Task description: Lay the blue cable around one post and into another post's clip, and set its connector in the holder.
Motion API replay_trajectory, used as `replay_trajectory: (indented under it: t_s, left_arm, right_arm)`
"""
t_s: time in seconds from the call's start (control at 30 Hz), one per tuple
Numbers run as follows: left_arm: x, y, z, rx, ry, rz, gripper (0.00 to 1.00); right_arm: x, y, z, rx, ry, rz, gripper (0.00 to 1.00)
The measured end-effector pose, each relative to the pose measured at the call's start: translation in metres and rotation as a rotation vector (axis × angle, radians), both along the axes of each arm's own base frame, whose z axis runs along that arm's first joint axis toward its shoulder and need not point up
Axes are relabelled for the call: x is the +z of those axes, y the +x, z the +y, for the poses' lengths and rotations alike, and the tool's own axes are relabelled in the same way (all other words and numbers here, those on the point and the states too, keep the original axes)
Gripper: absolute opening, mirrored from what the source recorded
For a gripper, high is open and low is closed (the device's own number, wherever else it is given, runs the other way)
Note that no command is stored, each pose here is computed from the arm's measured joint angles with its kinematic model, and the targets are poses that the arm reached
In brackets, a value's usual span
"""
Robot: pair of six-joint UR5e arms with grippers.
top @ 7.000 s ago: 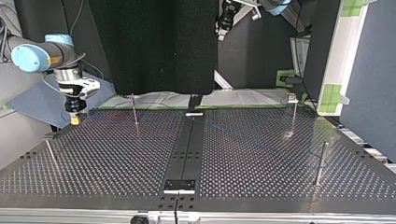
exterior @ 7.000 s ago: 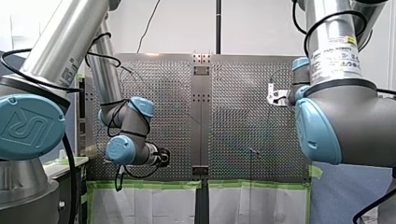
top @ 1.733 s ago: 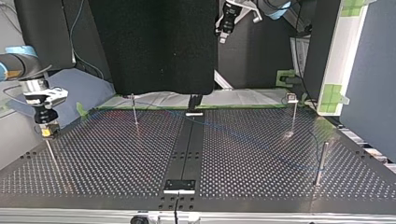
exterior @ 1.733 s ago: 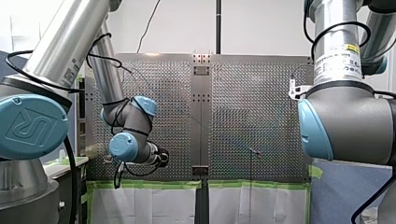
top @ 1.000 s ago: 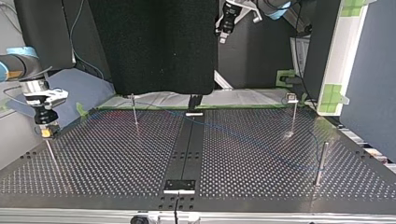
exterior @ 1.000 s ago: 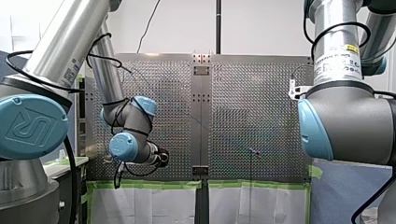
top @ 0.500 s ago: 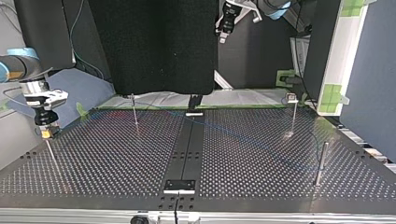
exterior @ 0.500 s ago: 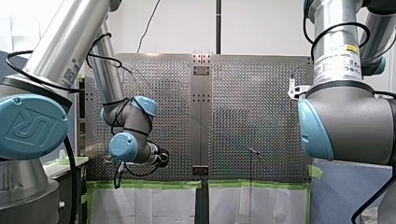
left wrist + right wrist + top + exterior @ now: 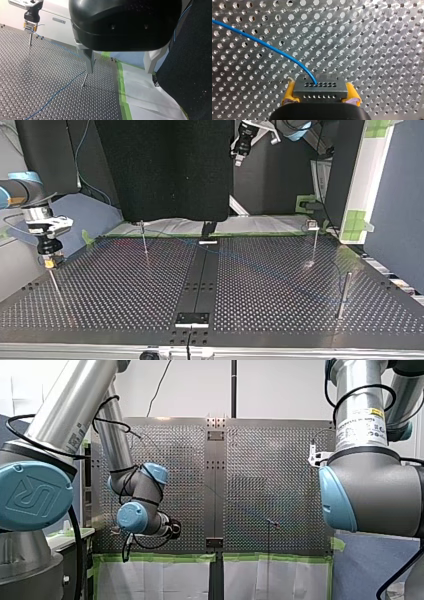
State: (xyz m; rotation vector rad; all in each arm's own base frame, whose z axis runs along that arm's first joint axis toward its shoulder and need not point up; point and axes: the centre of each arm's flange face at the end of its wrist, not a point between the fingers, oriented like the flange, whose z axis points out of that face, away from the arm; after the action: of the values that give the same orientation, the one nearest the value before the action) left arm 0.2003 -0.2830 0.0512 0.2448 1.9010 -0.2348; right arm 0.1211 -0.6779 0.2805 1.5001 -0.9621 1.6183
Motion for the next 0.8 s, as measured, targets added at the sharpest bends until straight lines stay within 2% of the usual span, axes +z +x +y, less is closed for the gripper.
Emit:
replay_trajectory:
  t_s: [0.8]
  left_arm:
    - [0.0001,0.0000,-0.0002,-0.001,-0.001,0.000,0.98]
  right_arm:
    - [0.0032,0.0019,-0.0036,0.003,-0.005,-0.004,0.00]
